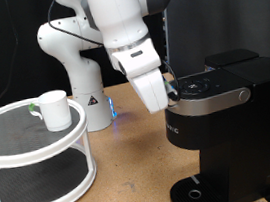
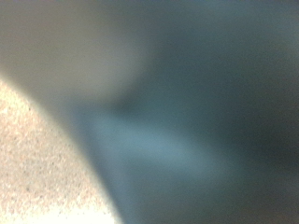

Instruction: Make a cup of coffee with the keurig machine

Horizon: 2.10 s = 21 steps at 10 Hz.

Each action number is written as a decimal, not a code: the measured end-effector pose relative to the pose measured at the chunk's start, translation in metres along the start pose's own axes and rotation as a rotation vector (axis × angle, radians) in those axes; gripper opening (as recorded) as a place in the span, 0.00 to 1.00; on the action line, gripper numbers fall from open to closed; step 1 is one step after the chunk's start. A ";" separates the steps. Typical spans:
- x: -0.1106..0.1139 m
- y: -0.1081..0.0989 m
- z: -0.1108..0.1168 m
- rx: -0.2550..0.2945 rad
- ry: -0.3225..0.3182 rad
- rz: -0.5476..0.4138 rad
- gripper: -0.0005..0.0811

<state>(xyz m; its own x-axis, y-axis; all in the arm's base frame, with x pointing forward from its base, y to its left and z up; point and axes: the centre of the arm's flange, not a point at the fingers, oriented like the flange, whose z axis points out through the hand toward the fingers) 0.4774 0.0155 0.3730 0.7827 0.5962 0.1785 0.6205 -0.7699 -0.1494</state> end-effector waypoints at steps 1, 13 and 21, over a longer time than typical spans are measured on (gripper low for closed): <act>-0.001 0.001 -0.001 0.018 0.022 -0.001 0.01; -0.014 0.007 -0.060 0.098 0.258 0.186 0.01; -0.043 -0.007 -0.083 0.105 0.402 0.398 0.01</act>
<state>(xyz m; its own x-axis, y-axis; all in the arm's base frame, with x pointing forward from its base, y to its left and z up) 0.4358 -0.0239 0.4470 0.8897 0.1155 0.4417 0.2992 -0.8783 -0.3729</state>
